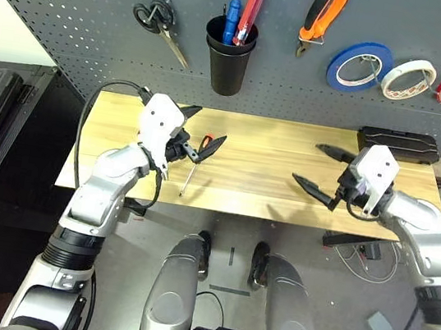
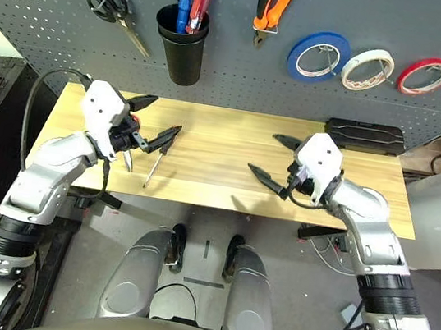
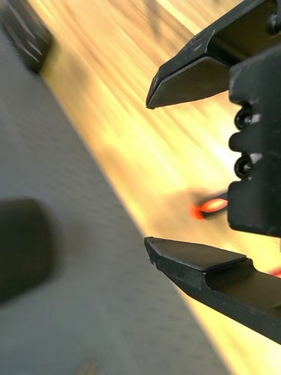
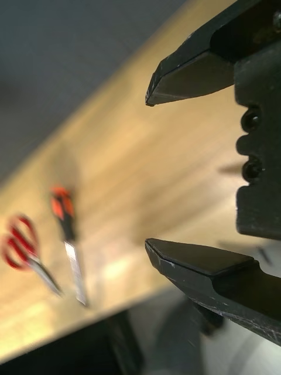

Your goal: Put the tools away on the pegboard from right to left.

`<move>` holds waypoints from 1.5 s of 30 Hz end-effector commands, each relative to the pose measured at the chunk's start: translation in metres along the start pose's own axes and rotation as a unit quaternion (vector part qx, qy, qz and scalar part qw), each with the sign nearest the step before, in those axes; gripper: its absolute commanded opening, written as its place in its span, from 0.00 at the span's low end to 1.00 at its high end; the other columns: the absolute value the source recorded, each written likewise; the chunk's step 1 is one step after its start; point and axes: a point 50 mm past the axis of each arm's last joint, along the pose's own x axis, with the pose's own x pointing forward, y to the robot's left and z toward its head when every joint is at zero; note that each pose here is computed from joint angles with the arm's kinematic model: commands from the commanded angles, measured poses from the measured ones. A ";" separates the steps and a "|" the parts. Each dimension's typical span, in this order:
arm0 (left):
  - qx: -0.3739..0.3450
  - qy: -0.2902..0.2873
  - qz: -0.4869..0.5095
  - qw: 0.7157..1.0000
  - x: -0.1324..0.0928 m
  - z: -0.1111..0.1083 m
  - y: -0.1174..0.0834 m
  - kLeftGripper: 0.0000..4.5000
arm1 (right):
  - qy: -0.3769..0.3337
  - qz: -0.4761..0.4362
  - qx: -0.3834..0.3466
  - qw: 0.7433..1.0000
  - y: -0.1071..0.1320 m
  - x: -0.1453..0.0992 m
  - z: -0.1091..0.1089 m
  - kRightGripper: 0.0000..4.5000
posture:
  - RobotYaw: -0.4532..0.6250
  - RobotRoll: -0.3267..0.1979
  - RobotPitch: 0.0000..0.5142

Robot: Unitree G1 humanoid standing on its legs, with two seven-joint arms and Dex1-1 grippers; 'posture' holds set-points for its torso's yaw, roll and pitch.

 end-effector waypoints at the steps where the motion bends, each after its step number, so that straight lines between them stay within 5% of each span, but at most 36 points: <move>1: -0.002 0.061 0.011 0.998 0.006 -0.019 -0.007 1.00 | 0.046 0.027 0.012 0.999 0.008 -0.001 -0.015 1.00 | 0.56 0.62 0.48; 13: -0.013 0.208 0.006 0.978 0.030 -0.061 -0.021 1.00 | 0.100 0.057 0.013 0.993 0.021 0.014 -0.031 1.00 | 0.54 0.62 0.55; 30: -0.067 0.312 0.043 0.947 0.070 -0.087 -0.007 1.00 | 0.103 0.055 -0.001 0.993 0.023 0.030 -0.031 1.00 | 0.48 0.62 0.58; 34: -0.087 0.327 0.044 0.940 0.071 -0.094 -0.008 0.78 | 0.099 0.050 -0.007 0.994 0.020 0.028 -0.028 1.00 | 0.47 0.62 0.58; 41: -0.106 0.327 0.052 0.938 0.074 -0.094 -0.009 0.15 | 0.089 0.044 -0.016 0.995 0.017 0.023 -0.024 1.00 | 0.45 0.62 0.56; 45: -0.122 0.316 0.055 0.939 0.076 -0.091 -0.010 0.12 | 0.089 0.043 -0.019 0.995 0.015 0.021 -0.024 1.00 | 0.47 0.62 0.53</move>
